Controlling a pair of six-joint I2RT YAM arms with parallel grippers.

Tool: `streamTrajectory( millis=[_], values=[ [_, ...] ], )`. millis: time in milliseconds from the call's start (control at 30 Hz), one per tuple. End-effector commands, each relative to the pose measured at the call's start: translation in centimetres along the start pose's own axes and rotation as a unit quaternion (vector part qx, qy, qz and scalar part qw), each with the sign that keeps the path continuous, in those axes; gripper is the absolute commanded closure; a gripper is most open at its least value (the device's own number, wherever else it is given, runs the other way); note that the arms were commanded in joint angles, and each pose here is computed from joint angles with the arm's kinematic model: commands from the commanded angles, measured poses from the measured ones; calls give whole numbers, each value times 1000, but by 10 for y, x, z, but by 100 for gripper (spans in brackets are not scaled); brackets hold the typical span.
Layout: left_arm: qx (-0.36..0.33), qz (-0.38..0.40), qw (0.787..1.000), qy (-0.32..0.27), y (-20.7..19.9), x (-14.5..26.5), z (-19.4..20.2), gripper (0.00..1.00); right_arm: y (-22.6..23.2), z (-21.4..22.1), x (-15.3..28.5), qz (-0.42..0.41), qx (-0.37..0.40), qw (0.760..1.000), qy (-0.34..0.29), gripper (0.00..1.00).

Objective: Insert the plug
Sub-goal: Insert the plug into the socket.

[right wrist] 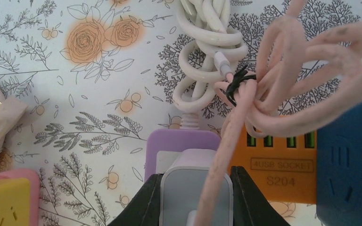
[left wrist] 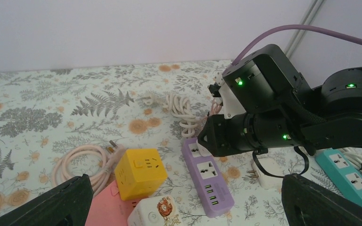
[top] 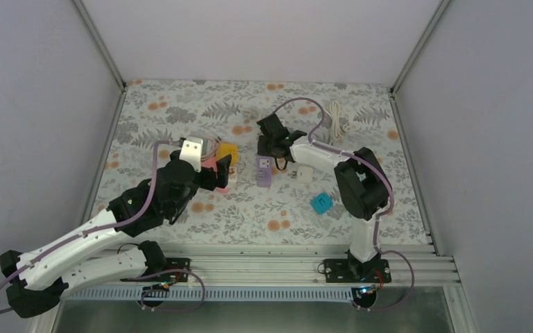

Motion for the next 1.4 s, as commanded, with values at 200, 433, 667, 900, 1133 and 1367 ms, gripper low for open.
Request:
streamTrajectory(
  millis=[200,433,667,900,1133,1367],
  values=[
    [2,-5,1000,0,0,-2,-1,0,-21,47,-50,86,50,992,75,95],
    [1,-7,1000,2,1,-2,-1,0,-47,81,-76,142,72,978,138,96],
    [0,-7,1000,0,0,-2,-3,0,-21,66,-57,115,90,981,129,94],
    [-1,-7,1000,1,0,-3,-4,0,3,50,-33,83,98,985,113,92],
    [-2,-8,1000,3,0,-2,-4,0,17,44,-28,54,98,987,113,92],
    [0,-11,1000,5,1,-2,-2,0,-2,65,-58,92,102,981,140,91]
  ],
)
Point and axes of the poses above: each gripper's point midway between its finger pads, its own x axis back along the fingers, its own y axis along the line the jaws close on, z = x × y, the point moved 4 cm from there along x, back along the fingers, and after that the axes turned 9 degrees about -x, right-handed, at the moved point
